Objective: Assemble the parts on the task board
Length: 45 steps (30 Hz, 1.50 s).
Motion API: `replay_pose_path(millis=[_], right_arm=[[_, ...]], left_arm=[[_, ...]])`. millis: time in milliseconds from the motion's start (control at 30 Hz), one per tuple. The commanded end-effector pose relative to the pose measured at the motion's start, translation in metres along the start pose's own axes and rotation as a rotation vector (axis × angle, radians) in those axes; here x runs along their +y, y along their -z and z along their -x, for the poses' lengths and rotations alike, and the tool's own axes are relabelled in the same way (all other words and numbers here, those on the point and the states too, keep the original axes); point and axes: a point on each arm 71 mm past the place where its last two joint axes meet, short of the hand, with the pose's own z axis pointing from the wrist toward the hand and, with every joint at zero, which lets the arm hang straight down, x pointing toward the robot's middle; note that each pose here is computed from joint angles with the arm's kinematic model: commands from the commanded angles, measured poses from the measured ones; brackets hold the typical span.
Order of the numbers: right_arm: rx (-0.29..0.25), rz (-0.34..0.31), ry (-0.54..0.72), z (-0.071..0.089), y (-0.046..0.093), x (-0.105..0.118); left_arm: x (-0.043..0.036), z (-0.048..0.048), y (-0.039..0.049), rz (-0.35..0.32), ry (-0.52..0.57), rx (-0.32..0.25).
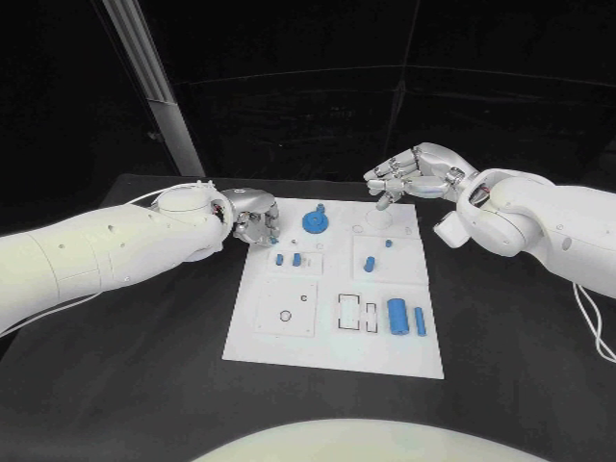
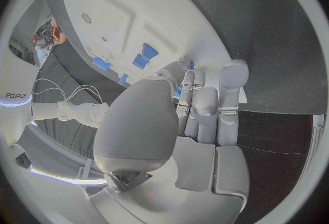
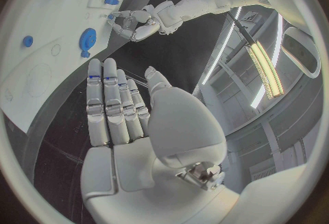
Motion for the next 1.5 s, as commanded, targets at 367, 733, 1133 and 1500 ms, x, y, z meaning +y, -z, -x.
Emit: replay_pose_path(millis=[367,733,1133,1500], right_arm=[[-0.001,0.007,0.002,0.0,0.0,0.002],[-0.001,0.007,0.002,0.0,-0.001,0.002],[-0.001,0.007,0.003,0.0,-0.001,0.001],[-0.001,0.008,0.004,0.0,-0.001,0.002]], left_arm=[[0.0005,-0.0025,-0.0021,0.04,-0.031,0.04],[-0.0073,-0.0075,-0.005,0.016,-0.088,0.068],[-0.0098,-0.0168,-0.0054,0.03,-0.16,0.147],[-0.0133,-0.0141,-0.0051,0.005,-0.164,0.097]])
